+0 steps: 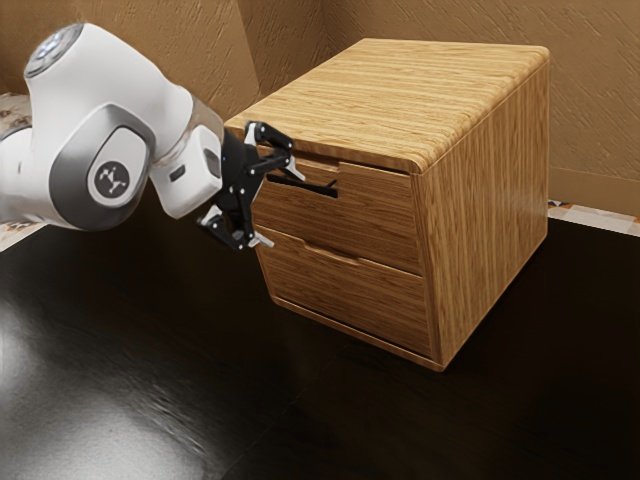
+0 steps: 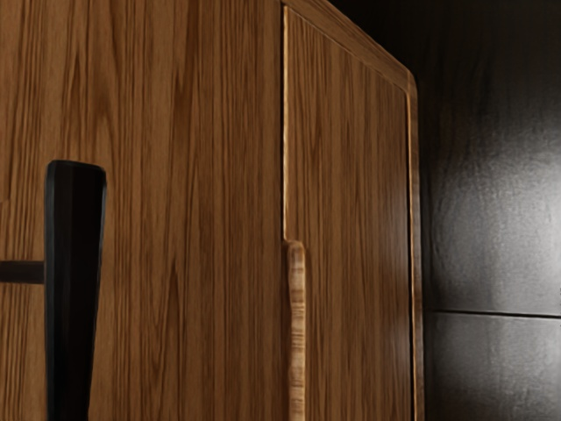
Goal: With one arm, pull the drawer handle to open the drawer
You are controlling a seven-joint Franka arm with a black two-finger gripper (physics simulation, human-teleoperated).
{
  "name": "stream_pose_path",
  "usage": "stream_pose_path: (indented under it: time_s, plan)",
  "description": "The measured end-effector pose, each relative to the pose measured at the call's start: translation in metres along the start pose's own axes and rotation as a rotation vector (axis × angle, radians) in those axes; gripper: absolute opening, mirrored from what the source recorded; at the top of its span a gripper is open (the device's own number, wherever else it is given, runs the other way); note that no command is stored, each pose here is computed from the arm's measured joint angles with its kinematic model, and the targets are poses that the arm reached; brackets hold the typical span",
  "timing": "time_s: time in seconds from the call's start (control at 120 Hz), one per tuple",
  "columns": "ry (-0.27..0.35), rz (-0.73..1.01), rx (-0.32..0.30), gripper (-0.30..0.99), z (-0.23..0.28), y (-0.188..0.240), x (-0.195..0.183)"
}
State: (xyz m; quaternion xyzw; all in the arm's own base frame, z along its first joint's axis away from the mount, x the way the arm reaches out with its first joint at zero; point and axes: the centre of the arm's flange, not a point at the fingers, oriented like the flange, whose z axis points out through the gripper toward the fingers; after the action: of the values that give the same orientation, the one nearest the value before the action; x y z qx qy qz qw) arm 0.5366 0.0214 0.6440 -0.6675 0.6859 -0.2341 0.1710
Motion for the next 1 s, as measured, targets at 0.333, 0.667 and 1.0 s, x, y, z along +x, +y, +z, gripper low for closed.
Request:
stream_pose_path:
  time_s: [0.333, 0.667, 1.0]
  plan:
    - [-0.006, -0.028, 0.013, 0.69, 0.003, -0.001, -0.004]
    - [-0.008, -0.054, 0.006, 0.7, 0.009, 0.001, -0.007]
    - [-0.006, -0.068, -0.004, 0.69, 0.013, 0.006, -0.006]
